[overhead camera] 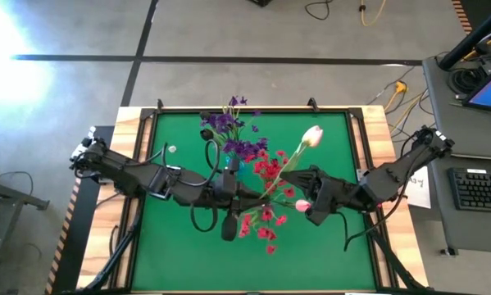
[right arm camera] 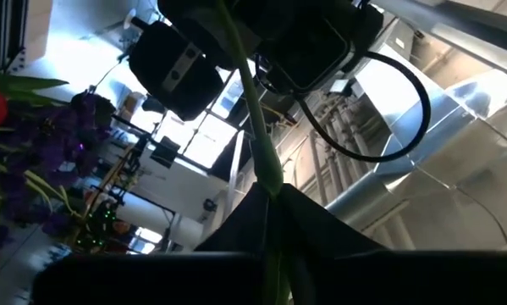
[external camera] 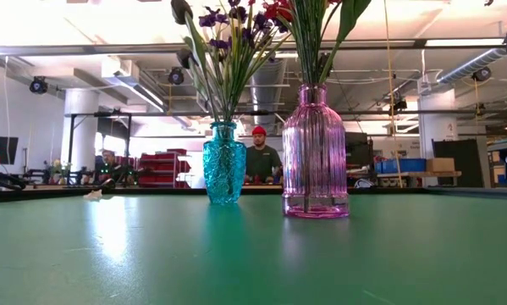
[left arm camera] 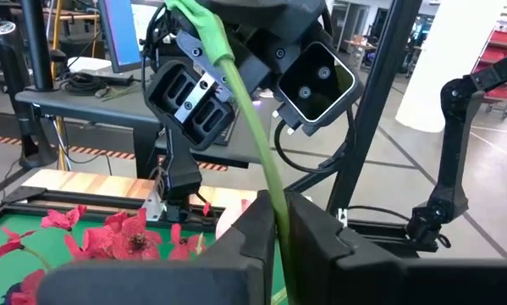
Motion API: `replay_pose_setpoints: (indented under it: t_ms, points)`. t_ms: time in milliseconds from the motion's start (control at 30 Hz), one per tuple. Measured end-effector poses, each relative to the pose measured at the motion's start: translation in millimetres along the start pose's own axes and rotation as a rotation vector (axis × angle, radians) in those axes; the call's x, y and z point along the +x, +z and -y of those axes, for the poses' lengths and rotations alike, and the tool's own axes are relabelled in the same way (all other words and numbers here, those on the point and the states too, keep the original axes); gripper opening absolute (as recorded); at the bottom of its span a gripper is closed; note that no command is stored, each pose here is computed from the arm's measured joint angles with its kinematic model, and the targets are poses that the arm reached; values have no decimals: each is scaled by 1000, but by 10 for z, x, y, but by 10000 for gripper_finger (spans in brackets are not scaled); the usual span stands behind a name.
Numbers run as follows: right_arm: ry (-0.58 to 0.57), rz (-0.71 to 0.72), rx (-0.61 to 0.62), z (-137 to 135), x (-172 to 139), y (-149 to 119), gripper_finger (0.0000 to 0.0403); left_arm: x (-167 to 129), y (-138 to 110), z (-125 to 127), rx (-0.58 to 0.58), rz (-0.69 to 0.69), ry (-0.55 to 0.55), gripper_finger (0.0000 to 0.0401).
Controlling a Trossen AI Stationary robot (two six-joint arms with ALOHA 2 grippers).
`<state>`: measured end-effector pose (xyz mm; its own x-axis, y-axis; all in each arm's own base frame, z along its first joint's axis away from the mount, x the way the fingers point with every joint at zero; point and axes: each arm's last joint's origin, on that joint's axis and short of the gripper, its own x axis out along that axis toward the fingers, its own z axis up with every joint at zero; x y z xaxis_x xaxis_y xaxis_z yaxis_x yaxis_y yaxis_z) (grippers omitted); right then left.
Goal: Sort flowers into vase by color
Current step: Put the pink tulip into the purple vase
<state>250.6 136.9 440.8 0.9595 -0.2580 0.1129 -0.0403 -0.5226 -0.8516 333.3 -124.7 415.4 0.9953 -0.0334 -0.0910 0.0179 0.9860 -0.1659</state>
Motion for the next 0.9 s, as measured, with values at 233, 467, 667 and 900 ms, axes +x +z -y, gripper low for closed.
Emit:
replay_pose_setpoints:
  t_ms: [233,467,667,900]
  points:
    - [-7,4,19,8,0,-2,87,-1,1,-3,-11,1,6,2]
    - [-9,0,50,17,-21,-39,173,-2,17,-13,58,21,47,1]
    - [-23,-11,125,41,-50,-95,208,-8,54,-16,128,57,82,0]
    - [-58,-10,160,107,-135,-142,210,-9,15,-53,171,27,185,0]
